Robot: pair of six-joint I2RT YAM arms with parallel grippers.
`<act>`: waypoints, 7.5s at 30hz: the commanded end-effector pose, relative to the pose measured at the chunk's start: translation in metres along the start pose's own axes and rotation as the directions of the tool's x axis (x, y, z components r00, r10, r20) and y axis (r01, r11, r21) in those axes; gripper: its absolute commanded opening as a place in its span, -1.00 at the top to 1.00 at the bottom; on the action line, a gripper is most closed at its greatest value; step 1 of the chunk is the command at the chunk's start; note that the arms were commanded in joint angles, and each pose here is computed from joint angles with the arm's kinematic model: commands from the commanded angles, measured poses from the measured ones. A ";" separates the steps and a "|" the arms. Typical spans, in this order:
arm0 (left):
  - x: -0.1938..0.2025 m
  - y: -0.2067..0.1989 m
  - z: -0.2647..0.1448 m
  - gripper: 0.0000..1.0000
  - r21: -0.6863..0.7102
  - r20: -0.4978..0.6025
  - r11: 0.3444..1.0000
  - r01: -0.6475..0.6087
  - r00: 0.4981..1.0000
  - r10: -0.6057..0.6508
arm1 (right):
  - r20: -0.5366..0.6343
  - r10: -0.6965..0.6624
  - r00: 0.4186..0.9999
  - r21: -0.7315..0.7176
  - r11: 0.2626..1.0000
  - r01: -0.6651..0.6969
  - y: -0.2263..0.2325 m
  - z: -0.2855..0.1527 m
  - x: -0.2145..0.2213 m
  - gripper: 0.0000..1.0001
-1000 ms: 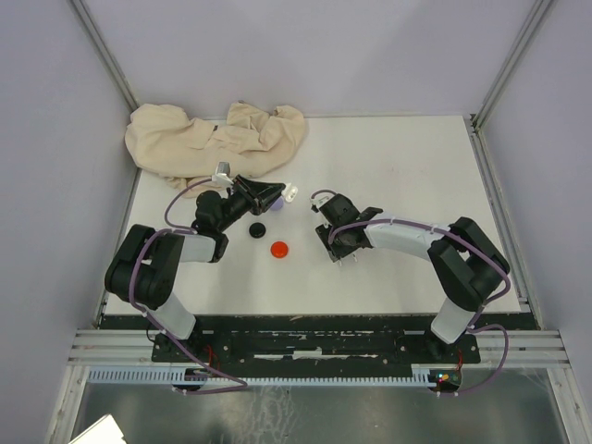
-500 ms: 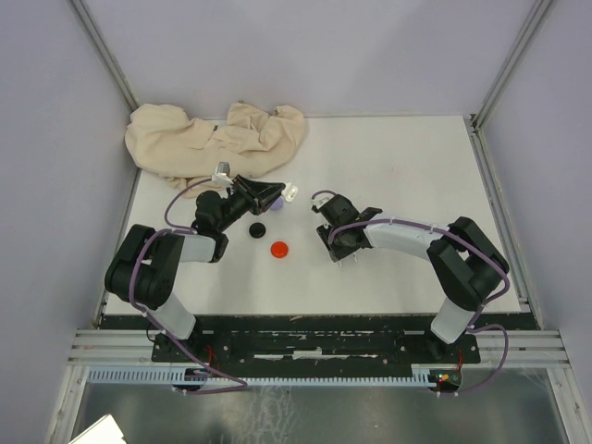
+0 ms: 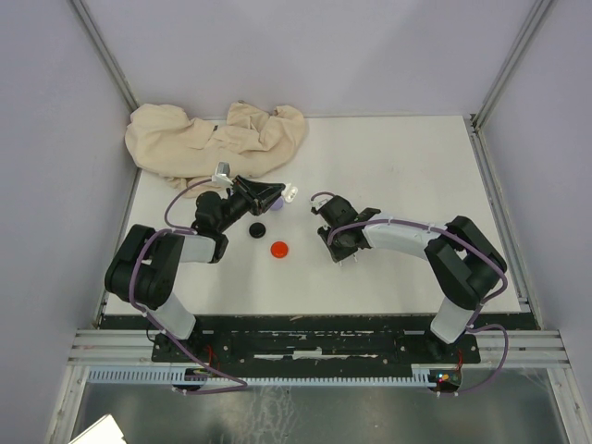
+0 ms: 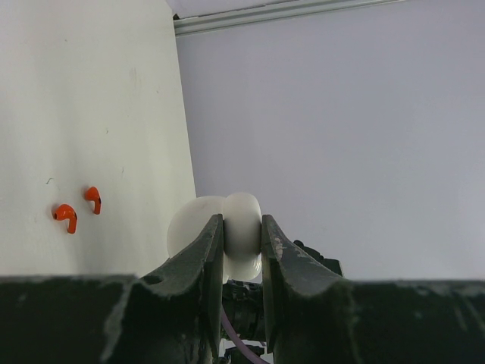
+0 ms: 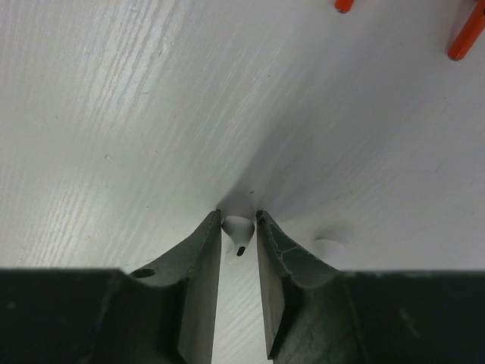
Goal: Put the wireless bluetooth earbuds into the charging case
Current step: Pick up the earbud from the center of the board, then place the earbud in the charging case, then pick up the earbud from the center of the board.
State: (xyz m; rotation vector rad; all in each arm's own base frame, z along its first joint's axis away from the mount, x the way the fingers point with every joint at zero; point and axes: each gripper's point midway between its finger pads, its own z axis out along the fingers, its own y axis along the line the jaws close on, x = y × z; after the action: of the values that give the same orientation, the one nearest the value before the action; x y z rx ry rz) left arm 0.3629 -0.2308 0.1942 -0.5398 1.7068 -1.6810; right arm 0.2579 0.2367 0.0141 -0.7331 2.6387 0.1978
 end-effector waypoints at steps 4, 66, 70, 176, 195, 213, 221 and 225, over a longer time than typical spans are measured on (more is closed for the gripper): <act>0.000 -0.007 0.000 0.94 0.041 0.002 0.999 -0.005 1.000 0.005 | -0.009 0.005 1.000 -0.005 1.000 -0.005 0.004 0.000 -0.001 0.53; 0.036 -0.018 0.013 0.94 0.106 -0.196 0.967 0.232 0.958 -0.208 | 0.921 -0.227 0.317 0.088 0.912 0.400 0.051 -0.153 -0.196 0.97; 0.036 -0.018 0.013 0.94 0.106 -0.197 0.964 0.243 0.956 -0.219 | 0.924 -0.232 0.304 0.098 0.911 0.400 0.050 -0.150 -0.195 0.97; 0.038 -0.006 0.013 0.94 0.064 -0.221 0.992 0.112 0.971 -0.095 | -0.026 0.084 0.996 -0.002 0.996 -0.084 -0.039 -0.025 -0.014 -0.12; 0.038 -0.003 0.015 0.94 0.061 -0.225 0.991 0.115 0.969 -0.099 | -0.096 0.097 0.991 -0.005 0.995 -0.098 -0.049 -0.015 -0.002 -0.01; 0.037 -0.004 0.015 0.94 0.061 -0.228 0.991 0.117 0.969 -0.100 | -0.132 0.095 0.987 -0.022 0.995 -0.099 -0.046 -0.008 0.004 0.25; 0.038 -0.004 0.015 0.94 0.063 -0.230 0.991 0.117 0.968 -0.100 | -0.101 0.098 0.990 0.005 0.995 -0.098 -0.051 -0.015 -0.005 0.65; 0.039 -0.005 0.013 0.94 0.066 -0.232 0.991 0.120 0.967 -0.102 | 0.071 0.103 0.992 0.016 0.994 -0.104 -0.055 -0.037 -0.044 0.90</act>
State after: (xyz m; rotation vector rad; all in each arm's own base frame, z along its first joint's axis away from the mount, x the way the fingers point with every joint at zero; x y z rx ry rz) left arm 0.3469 -0.2666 0.1721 -0.5604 1.8503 -1.9341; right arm 0.2705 0.1872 0.0154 -0.6377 2.8180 0.1907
